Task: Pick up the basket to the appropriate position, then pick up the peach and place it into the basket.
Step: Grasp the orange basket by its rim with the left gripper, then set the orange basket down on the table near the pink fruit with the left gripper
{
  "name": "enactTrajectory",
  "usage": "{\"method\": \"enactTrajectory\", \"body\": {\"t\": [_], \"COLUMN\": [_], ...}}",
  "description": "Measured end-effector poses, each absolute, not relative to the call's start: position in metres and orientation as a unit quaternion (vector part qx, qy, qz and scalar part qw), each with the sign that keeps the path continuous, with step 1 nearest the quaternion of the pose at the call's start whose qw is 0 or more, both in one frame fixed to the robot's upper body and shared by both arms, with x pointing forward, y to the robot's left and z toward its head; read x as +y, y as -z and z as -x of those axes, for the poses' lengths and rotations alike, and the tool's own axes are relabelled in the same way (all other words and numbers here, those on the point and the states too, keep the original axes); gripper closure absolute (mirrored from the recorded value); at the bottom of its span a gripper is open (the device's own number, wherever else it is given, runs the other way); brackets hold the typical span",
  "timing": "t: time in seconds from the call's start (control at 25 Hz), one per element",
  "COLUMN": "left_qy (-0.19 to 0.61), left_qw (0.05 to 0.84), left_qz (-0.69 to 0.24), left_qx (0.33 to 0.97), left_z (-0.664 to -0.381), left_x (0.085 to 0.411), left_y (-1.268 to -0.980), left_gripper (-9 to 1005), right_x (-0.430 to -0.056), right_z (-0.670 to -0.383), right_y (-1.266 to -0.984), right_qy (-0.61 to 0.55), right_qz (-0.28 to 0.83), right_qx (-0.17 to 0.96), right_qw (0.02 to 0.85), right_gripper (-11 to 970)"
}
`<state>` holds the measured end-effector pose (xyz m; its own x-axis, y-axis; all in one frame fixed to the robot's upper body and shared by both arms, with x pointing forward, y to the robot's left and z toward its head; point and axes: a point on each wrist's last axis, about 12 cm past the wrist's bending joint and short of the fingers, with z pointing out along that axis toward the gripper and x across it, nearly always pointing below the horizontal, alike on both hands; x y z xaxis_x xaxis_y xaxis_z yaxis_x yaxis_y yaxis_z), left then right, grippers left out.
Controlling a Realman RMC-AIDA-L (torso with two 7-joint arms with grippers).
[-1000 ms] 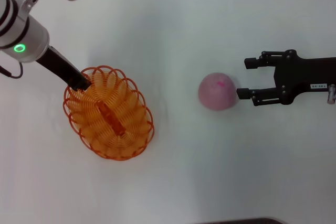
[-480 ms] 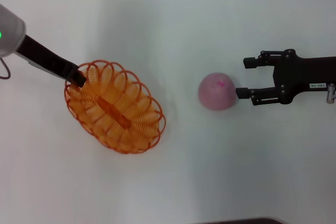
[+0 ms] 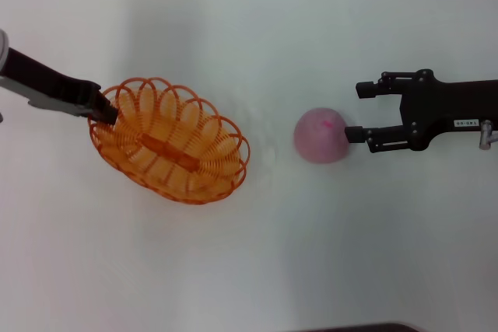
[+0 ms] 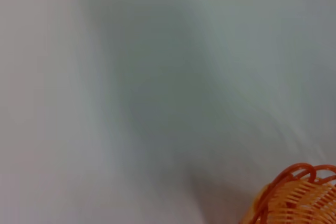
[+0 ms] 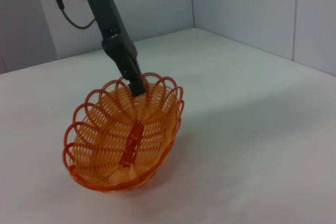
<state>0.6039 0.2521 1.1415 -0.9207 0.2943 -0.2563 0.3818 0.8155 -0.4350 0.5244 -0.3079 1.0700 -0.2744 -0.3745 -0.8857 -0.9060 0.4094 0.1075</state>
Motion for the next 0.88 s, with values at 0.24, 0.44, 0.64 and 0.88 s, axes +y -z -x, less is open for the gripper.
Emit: {"method": "enactTrajectory", "body": {"t": [0.24,0.44,0.64,0.88], "left_qy": [0.276,0.308,0.325,0.331], "left_qw": [0.080,0.083,0.081,0.105], "left_qz": [-0.133,-0.084,-0.046,-0.021], "left_qx": [0.949,0.944,0.941,0.937], "left_z": [-0.597,-0.589,-0.580,-0.572], "left_x": [0.257,0.264,0.270,0.271], "left_y": [-1.133,-1.125,-1.116,-1.110], "left_gripper": [926,927,927,926], "right_x": [-0.307,-0.307,-0.307,-0.308], "right_z": [-0.525,-0.525,-0.527,-0.527], "right_y": [-1.071,-1.071,-1.073,-1.074], "right_qy": [-0.321,-0.321,-0.318,-0.317], "right_qz": [0.438,0.439,0.440,0.440], "right_qx": [0.730,0.730,0.730,0.730], "right_qw": [0.414,0.414,0.416,0.416], "right_gripper": [132,133,134,135]}}
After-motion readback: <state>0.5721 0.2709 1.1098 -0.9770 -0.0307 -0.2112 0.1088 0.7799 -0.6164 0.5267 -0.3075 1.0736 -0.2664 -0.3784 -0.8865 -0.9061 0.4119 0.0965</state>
